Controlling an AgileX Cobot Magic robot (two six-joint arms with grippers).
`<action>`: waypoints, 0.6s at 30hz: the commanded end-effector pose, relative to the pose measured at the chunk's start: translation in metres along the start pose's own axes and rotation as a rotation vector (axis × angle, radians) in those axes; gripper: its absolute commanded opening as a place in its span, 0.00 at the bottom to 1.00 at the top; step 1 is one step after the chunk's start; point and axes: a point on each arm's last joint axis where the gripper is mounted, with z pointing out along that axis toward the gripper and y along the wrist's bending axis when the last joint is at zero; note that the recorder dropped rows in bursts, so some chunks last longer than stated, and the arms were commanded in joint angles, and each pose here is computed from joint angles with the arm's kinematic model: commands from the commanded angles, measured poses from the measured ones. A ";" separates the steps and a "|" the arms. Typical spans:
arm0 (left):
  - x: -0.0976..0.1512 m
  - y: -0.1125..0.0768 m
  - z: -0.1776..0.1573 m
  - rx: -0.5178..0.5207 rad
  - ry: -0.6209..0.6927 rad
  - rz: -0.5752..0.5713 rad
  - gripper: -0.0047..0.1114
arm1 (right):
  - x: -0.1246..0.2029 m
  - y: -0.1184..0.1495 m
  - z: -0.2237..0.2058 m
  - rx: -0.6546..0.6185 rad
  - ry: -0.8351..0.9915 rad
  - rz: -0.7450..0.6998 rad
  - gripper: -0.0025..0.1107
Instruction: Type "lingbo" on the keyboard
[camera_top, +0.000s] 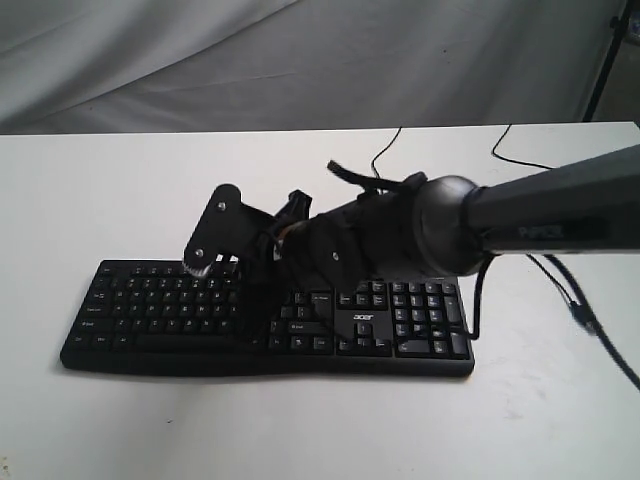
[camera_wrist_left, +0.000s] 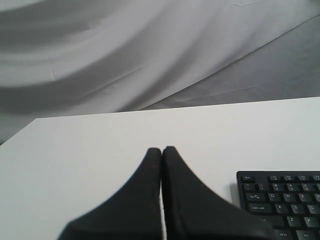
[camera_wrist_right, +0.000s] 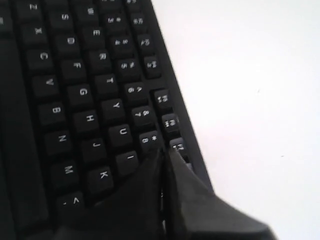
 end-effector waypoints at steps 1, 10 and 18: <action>0.001 0.000 0.001 0.004 0.003 -0.003 0.05 | -0.014 -0.009 -0.039 0.027 -0.048 -0.010 0.02; 0.001 0.000 0.001 0.004 0.003 -0.003 0.05 | 0.013 0.009 -0.195 0.148 -0.252 0.059 0.02; 0.001 0.000 0.001 0.004 0.003 -0.003 0.05 | 0.057 0.036 -0.287 0.263 -0.455 0.058 0.02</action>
